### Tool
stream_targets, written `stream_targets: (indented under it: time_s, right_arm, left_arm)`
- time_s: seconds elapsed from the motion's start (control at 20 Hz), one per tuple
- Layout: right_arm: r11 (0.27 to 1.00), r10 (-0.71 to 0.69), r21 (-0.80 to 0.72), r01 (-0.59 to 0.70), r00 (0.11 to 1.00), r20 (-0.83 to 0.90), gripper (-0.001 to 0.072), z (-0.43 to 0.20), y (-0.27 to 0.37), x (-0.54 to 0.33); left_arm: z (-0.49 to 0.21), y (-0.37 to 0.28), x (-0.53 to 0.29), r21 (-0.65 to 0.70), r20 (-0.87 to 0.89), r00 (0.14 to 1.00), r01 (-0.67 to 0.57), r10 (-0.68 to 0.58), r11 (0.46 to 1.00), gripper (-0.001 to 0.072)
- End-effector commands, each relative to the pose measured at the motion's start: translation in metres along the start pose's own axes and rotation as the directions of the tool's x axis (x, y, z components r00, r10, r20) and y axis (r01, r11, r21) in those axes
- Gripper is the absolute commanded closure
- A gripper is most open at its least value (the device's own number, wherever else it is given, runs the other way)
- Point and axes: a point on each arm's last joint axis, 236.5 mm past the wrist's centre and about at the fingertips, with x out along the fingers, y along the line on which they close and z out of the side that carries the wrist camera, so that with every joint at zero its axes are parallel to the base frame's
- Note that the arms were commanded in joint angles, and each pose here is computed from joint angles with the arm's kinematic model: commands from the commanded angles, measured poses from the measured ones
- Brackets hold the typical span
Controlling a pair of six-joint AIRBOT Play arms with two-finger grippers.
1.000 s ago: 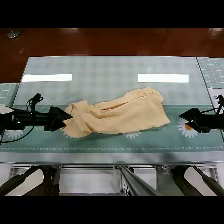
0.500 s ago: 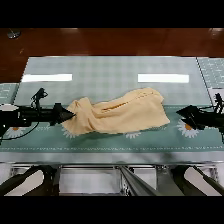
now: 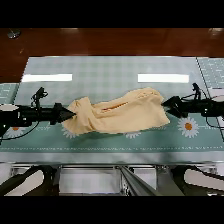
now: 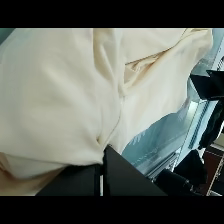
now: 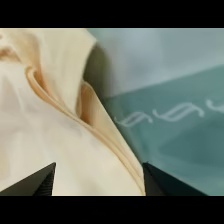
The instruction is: Fold the shirts.
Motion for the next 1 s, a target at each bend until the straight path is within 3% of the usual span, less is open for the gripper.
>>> stream_targets:
  time_s: [0.0, 0.25, 0.4, 0.7, 0.85, 0.95]
  right_arm:
    - [0.999, -0.001, -0.049, 0.0, 1.0, -0.023, 0.0092, 0.019, 0.022, 0.023]
    - [0.993, 0.006, -0.115, -0.015, 0.997, -0.073, 0.0112, 0.021, 0.051, 0.047]
    - [0.99, 0.019, -0.138, -0.033, 0.995, -0.102, 0.0697, 0.016, 0.061, 0.047]
    - [0.982, -0.042, -0.19, 0.011, 0.987, -0.157, 0.069, 0.026, 0.072, 0.012]
    - [0.954, -0.007, -0.3, 0.012, 1.0, 0.019, 0.069, 0.076, 0.132, -0.052]
    - [0.909, 0.066, -0.417, 0.016, 0.981, 0.183, 0.0691, 0.105, 0.194, -0.114]
  left_arm:
    - [0.0, 0.0, 0.0, 0.001, 0.0, 1.0, 0.0, 0.0, 1.0, 0.0687]
    - [0.0, 0.0, 0.0, 0.001, 0.001, 1.0, 0.0, 0.0, 1.0, 0.0687]
    - [0.0, 0.0, 0.0, 0.001, 0.001, 1.0, 0.0, 0.0, 1.0, 0.0687]
    - [0.02, -0.019, -0.014, 0.072, 0.037, 0.999, 0.018, -0.021, 0.997, 0.0687]
    - [0.089, -0.115, -0.078, 0.26, 0.245, 0.951, 0.123, -0.189, 0.958, 0.0687]
    - [0.124, -0.209, -0.147, 0.462, 0.407, 0.851, 0.122, -0.332, 0.879, 0.0687]
